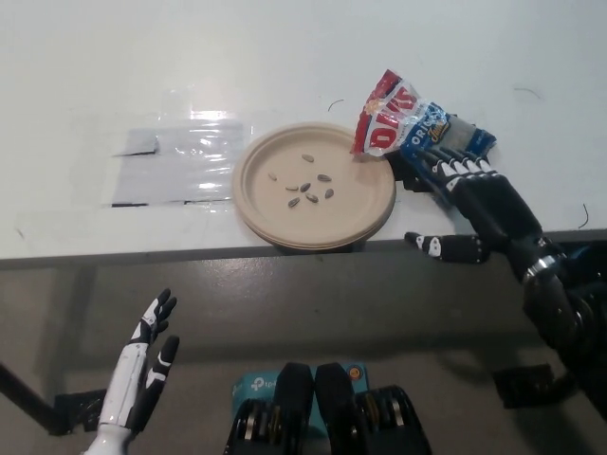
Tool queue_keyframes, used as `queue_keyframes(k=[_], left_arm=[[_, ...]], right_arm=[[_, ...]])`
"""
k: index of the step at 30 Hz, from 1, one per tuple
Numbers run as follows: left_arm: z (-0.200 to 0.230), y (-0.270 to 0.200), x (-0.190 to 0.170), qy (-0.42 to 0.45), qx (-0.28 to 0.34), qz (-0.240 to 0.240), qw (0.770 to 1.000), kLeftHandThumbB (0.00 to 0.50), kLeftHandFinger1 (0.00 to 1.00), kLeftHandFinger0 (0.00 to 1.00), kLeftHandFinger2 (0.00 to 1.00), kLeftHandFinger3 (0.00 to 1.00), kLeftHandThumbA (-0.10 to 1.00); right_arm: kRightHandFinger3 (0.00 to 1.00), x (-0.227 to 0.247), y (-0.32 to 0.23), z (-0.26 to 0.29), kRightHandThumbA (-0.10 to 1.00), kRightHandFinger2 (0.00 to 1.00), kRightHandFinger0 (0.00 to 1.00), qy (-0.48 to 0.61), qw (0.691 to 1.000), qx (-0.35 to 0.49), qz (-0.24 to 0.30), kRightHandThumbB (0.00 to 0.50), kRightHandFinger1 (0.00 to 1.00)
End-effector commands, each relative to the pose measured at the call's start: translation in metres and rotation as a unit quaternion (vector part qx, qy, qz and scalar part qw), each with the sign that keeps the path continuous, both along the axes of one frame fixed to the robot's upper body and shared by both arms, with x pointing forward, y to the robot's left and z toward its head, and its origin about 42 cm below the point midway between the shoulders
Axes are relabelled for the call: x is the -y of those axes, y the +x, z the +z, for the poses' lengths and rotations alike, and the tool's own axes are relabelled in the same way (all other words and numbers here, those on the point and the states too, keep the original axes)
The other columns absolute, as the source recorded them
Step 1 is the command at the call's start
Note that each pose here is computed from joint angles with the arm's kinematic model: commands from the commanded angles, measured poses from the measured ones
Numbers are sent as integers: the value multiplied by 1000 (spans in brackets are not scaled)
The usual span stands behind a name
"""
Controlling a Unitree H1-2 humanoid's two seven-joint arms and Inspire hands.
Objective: The robot picks up a small bag of sunflower seeds on the right hand side and take it to the empty plate on the left hand side then pours some sunflower seeds on to the plate.
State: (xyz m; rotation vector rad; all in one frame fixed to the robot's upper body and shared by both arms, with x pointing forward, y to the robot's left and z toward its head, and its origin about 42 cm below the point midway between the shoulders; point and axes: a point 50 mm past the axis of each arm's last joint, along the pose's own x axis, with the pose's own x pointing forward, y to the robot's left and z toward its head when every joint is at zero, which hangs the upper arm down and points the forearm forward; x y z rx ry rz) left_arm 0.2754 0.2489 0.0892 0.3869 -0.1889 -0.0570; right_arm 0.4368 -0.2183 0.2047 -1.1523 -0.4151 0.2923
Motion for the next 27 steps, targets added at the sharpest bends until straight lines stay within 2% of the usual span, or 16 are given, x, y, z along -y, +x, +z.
queue_keyframes(k=[1,4,6,8,9,11,13,15,17,19,21,24,25,26,27], left_arm=[[15,3,-8,-10,40,2,999,313,1000,1000,1000,1000,1000],[14,3,-8,-12,41,-2,999,323,1000,1000,1000,1000,1000],[14,2,-7,-7,36,-6,999,354,1000,1000,1000,1000,1000],[15,3,-7,-5,36,-8,999,350,1000,1000,1000,1000,1000],[15,4,-7,-6,36,-8,999,350,1000,1000,1000,1000,1000],[16,5,-7,-6,36,-8,999,354,1000,1000,1000,1000,1000],[16,6,-7,-8,35,-7,999,352,1000,1000,1000,1000,1000],[15,6,-8,-8,35,-7,999,351,1000,1000,1000,1000,1000],[12,4,-8,-8,31,-6,999,360,1000,1000,1000,1000,1000],[11,4,-7,-10,30,-6,999,345,1000,1000,1000,1000,1000],[9,1,-6,-13,30,-6,999,325,1000,1000,1000,1000,1000],[6,-2,-4,-15,28,-7,999,313,1000,1000,1000,1000,1000],[5,-2,-4,-15,28,-7,999,314,1000,1000,1000,1000,1000],[4,-3,-3,-15,29,-8,999,314,1000,1000,1000,1000,1000],[4,-3,-3,-15,30,-8,999,306,1000,1000,1000,1000,1000]], right_arm=[[1000,22,-64,136,857,1000,1000,113,990,71,53,500,1000],[1000,23,-78,144,897,1000,1000,151,982,106,52,500,1000],[1000,24,-91,147,915,1000,1000,191,970,141,60,500,1000],[1000,22,-106,144,932,1000,1000,231,950,202,67,444,1000],[1000,19,-116,142,1000,1000,1000,247,938,236,65,461,1000],[1000,14,-132,134,1000,1000,1000,260,923,279,48,479,1000],[1000,8,-149,119,1000,1000,1000,259,911,319,30,456,1000],[1000,5,-156,93,1000,1000,1000,257,912,318,19,402,1000],[1000,4,-157,71,1000,1000,1000,267,914,304,19,386,1000],[1000,0,-157,46,1000,1000,1000,297,921,250,11,385,1000],[1000,-3,-156,19,1000,1000,1000,316,923,219,13,319,1000],[1000,-5,-151,-27,1000,1000,1000,324,932,160,-19,301,1000],[1000,-5,-151,-31,1000,1000,1000,323,933,156,-23,255,1000],[1000,-6,-150,-45,1000,1000,1000,331,935,123,-26,283,1000],[1000,-7,-146,-57,1000,1000,1000,335,935,110,-28,259,1000]])
